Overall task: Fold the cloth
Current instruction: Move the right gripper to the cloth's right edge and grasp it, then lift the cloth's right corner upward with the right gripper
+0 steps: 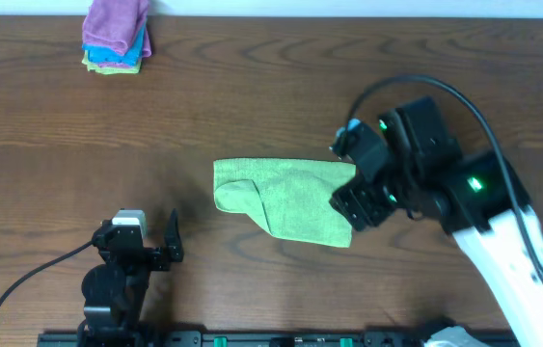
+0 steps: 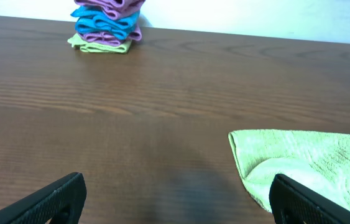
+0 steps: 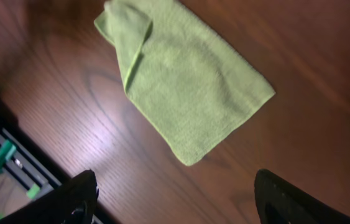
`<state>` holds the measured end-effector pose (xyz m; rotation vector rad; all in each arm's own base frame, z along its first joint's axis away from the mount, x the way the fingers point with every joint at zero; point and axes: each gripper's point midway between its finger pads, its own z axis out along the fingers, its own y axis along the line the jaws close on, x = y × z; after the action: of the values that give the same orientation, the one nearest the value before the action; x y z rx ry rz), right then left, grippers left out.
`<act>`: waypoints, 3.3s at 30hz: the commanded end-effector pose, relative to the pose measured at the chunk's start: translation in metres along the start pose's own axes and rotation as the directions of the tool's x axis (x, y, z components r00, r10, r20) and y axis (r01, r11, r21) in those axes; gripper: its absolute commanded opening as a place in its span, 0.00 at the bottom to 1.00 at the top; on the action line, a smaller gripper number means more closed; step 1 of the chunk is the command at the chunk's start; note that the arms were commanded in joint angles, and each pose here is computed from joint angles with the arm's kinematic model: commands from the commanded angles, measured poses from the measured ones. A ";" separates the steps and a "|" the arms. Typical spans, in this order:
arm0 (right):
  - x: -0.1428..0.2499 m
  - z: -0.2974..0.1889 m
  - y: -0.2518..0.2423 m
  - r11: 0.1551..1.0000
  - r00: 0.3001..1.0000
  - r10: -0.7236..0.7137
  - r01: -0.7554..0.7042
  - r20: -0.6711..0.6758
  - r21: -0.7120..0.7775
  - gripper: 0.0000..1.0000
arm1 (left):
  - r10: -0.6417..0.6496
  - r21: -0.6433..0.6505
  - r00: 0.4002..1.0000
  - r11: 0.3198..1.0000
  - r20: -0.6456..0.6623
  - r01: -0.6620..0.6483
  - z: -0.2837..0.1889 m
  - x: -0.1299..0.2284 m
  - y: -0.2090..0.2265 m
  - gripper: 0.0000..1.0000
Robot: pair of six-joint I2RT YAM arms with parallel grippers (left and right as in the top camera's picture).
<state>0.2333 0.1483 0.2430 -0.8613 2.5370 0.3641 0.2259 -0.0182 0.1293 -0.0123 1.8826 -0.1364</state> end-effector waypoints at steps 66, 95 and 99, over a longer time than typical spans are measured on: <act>0.133 0.203 -0.025 0.911 0.793 0.396 -0.404 -0.463 0.086 0.02 | -0.002 -0.017 1.000 1.000 -0.024 0.002 0.003 0.011 0.004 0.95; -0.063 0.170 -0.152 0.885 0.889 0.427 -0.448 0.164 0.128 0.01 | -0.002 -0.017 1.000 1.000 -0.024 0.002 0.003 0.011 0.004 0.95; -0.081 0.192 -0.157 0.896 0.888 0.418 -0.437 0.191 0.075 0.01 | -0.002 -0.017 1.000 1.000 -0.024 0.002 0.003 0.011 0.004 0.95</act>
<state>0.4377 0.1330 0.1022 -0.1801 2.5492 0.3443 0.2259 -0.0182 0.1293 -0.0123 1.8826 -0.1364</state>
